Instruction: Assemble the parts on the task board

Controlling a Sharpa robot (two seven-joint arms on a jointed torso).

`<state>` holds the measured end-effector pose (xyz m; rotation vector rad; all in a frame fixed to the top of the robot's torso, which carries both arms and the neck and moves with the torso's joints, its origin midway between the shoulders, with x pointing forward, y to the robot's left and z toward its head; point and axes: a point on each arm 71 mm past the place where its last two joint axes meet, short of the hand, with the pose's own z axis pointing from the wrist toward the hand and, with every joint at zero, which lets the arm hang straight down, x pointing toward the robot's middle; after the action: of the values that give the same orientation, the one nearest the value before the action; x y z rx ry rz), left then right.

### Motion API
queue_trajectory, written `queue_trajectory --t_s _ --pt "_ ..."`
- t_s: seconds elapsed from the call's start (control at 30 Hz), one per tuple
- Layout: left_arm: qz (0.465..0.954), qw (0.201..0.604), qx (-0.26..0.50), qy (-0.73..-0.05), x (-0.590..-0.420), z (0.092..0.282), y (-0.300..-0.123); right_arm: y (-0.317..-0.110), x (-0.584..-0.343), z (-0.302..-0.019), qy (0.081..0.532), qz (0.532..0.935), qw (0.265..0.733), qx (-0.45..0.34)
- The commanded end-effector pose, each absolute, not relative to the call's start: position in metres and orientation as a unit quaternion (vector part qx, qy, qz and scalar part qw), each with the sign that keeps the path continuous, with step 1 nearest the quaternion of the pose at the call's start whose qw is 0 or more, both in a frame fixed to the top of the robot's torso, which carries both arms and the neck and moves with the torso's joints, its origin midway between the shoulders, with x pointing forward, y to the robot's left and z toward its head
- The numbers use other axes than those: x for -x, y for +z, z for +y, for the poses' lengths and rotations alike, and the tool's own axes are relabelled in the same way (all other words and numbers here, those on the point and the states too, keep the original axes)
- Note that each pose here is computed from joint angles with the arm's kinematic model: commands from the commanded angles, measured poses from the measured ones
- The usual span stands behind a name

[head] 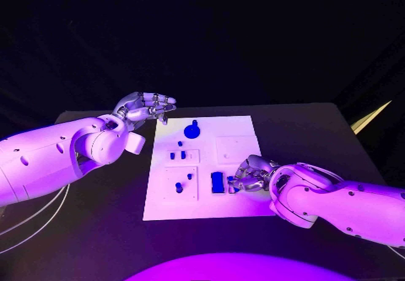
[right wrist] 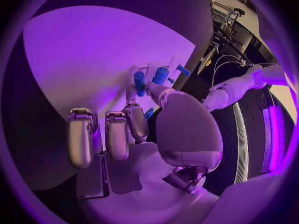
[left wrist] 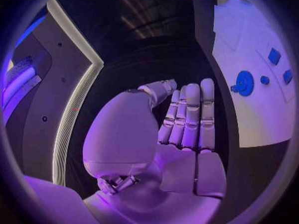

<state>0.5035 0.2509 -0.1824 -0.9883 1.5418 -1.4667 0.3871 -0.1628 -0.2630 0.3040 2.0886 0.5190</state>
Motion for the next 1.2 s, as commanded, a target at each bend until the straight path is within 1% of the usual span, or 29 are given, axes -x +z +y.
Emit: queue_trajectory --t_s 0.03,1.2 --pt "0.606 0.385 0.387 -0.579 -0.5031 0.2496 -0.1817 -0.2635 -0.3869 -0.1612 0.211 0.852 0.464 -0.120" --pt "0.607 0.386 0.389 -0.576 -0.5034 0.2518 -0.1820 -0.2625 -0.3834 -0.1590 0.216 0.855 0.458 -0.110"
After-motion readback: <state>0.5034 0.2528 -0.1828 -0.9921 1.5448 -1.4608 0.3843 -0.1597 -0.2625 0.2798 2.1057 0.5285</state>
